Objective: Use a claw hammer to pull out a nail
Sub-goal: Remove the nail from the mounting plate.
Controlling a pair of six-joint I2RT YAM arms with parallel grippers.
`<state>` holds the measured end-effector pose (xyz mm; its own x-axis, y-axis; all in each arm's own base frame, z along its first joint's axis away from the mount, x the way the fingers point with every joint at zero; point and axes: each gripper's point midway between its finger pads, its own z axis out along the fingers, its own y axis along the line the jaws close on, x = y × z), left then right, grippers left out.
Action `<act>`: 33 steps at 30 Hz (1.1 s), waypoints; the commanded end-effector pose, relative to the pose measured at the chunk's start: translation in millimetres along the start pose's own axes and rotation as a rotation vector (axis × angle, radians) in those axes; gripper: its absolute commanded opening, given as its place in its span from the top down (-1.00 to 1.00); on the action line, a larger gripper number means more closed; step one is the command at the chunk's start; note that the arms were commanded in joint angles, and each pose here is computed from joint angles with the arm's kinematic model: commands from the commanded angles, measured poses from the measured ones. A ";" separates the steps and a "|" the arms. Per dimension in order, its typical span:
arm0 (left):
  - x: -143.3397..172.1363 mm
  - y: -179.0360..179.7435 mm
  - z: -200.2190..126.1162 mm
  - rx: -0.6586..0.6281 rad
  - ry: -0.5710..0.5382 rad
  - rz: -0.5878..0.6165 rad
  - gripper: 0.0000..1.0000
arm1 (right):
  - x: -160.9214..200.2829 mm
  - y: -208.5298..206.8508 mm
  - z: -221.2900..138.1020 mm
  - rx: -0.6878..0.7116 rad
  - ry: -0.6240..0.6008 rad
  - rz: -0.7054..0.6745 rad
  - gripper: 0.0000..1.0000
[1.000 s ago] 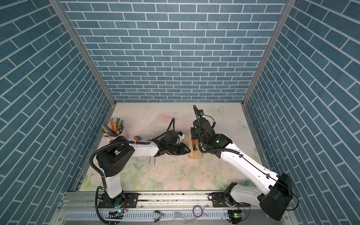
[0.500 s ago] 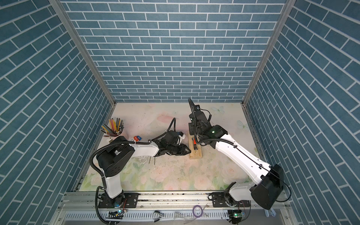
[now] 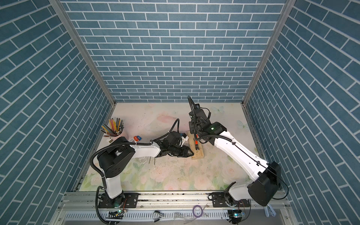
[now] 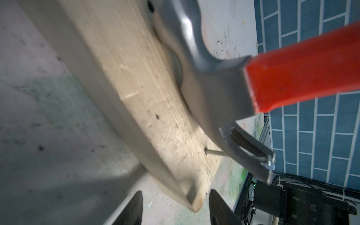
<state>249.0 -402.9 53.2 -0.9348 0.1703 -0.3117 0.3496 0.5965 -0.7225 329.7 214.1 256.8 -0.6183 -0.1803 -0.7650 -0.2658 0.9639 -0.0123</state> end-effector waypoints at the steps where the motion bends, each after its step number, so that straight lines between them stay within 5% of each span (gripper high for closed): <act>1: 1.7 12.7 9.3 -0.058 0.014 -0.009 -0.14 | -12.2 -2.3 -5.3 0.008 -0.011 -0.033 1.00; 10: 22.6 60.7 12.7 -0.249 0.070 -0.058 -0.14 | -11.6 0.0 -2.4 -0.009 0.059 -0.046 1.00; 22: 28.4 79.1 5.9 -0.352 0.086 -0.041 -0.15 | -37.9 -12.0 9.4 -0.010 0.073 -0.051 1.00; 33: -4.3 36.7 -5.3 -0.216 0.007 0.053 -0.19 | -105.6 -23.6 6.4 0.008 -0.102 -0.028 1.00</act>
<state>266.1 -396.6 41.8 -0.9130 0.1976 -0.3568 0.3867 0.6975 -0.6033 390.4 209.5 288.3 -0.6495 -0.2140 -0.7296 -0.2710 0.9617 -0.0408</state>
